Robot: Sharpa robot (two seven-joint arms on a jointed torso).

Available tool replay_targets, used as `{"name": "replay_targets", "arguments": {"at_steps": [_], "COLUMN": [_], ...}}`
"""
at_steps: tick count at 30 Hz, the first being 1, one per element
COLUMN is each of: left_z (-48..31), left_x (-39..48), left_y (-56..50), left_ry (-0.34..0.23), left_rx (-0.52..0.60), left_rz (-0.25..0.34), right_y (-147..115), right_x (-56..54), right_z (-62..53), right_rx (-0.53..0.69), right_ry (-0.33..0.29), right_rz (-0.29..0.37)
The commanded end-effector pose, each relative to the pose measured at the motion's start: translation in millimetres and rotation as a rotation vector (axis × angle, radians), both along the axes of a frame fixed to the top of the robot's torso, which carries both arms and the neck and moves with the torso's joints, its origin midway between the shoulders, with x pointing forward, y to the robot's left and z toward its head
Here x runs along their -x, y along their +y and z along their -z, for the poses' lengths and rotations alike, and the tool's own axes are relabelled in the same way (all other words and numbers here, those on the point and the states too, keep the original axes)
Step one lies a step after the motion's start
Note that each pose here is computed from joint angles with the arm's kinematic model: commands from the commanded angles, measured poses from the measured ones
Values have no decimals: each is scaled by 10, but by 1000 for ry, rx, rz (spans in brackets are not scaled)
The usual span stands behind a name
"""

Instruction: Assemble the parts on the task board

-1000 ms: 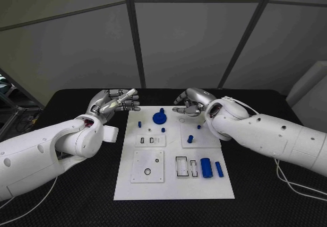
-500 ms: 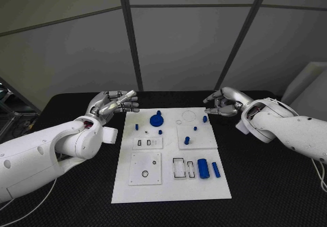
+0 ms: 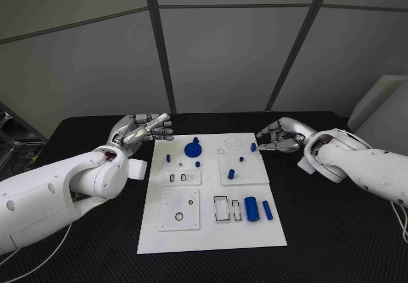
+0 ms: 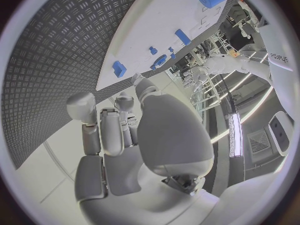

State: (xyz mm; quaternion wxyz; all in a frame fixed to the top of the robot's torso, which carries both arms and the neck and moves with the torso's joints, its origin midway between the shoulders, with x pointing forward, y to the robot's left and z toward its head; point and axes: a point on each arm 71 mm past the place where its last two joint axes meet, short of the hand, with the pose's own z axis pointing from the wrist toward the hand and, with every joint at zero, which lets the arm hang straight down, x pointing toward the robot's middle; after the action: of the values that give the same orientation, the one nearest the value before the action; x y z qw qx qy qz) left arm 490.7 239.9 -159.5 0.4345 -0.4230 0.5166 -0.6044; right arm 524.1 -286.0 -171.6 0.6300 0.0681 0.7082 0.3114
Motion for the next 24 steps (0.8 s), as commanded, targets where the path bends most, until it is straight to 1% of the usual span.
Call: {"name": "replay_targets", "arguments": {"at_steps": [1, 6, 10, 24], "left_z": [-11, -2, 1, 6], "left_x": [-1, -5, -8, -14], "left_y": [-19, -26, -29, -35], "left_ry": [-12, -11, -10, -9], "left_rx": [6, 7, 7, 8], "left_rz": [15, 17, 17, 19], "right_y": [7, 43, 75, 113], "right_x": [-32, -70, -82, -131], "right_z": [53, 135, 173, 219], "right_rx": [23, 42, 46, 49], "right_ry": [29, 46, 50, 49], "right_rz": [19, 37, 39, 53]}}
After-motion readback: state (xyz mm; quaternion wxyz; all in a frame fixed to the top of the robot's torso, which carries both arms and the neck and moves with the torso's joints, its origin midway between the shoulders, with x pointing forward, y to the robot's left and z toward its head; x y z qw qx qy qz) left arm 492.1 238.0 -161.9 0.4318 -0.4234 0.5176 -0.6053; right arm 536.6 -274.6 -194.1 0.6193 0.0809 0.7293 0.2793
